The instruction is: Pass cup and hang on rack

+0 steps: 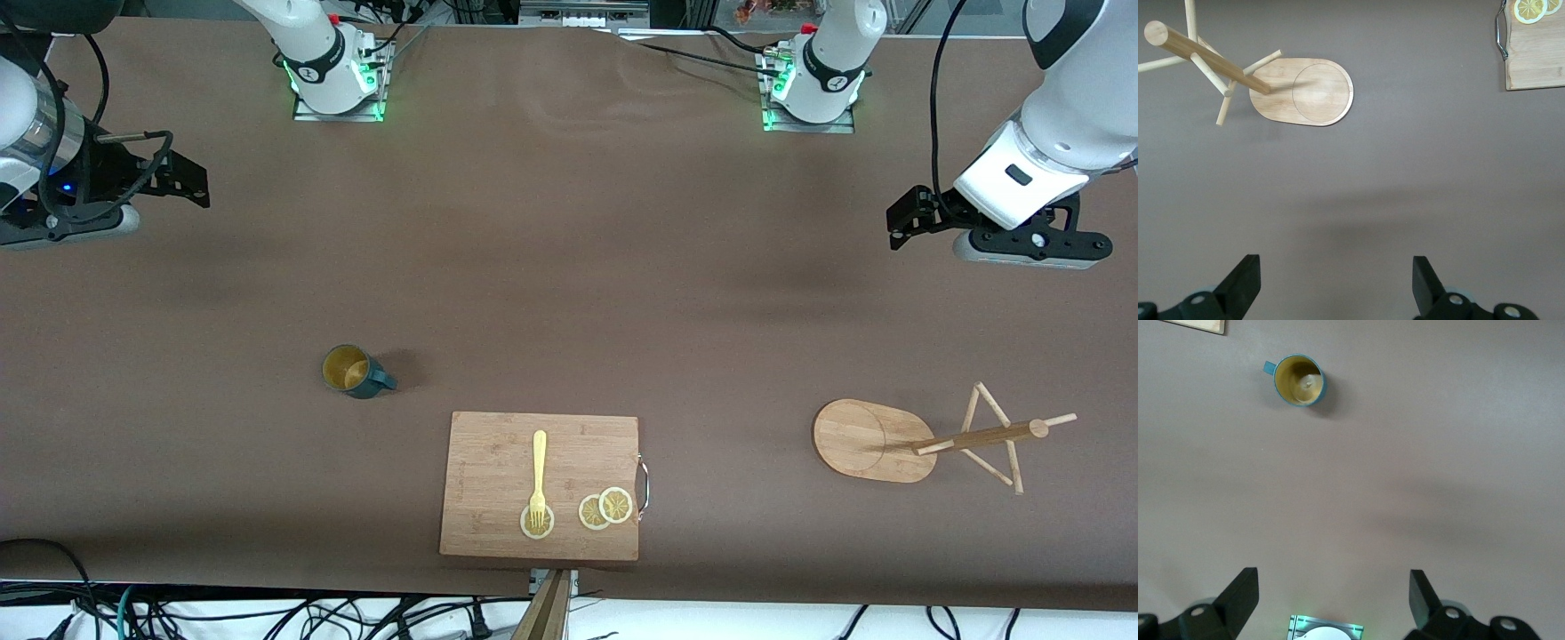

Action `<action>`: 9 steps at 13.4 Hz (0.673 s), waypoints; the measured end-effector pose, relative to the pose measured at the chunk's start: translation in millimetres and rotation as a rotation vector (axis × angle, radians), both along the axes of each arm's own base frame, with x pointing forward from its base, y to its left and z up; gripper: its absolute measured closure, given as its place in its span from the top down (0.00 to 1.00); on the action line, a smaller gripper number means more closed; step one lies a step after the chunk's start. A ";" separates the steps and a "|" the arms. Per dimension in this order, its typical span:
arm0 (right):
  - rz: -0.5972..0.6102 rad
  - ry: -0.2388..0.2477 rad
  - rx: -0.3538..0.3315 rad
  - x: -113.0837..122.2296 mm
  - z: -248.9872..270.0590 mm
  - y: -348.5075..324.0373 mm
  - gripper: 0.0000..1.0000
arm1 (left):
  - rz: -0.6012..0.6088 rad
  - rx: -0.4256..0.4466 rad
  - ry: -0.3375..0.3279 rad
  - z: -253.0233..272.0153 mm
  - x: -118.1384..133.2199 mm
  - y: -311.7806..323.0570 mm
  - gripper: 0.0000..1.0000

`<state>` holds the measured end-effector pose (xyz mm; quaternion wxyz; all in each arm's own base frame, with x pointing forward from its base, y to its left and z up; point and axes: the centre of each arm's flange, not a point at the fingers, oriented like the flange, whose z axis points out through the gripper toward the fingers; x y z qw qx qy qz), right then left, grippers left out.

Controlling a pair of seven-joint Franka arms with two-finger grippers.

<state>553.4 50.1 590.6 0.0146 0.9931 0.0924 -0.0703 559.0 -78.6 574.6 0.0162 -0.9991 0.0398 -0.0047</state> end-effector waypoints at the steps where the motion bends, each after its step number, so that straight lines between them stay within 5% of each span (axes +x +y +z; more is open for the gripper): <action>1: 0.000 0.000 0.000 0.1 -0.2 0.1 1.00 | 0.000 0.000 0.000 0.0 0.0 0.0 1.00; 9: 0.014 0.003 0.022 -0.1 -0.4 2.5 1.00 | 0.000 0.000 0.000 0.2 0.0 0.0 1.00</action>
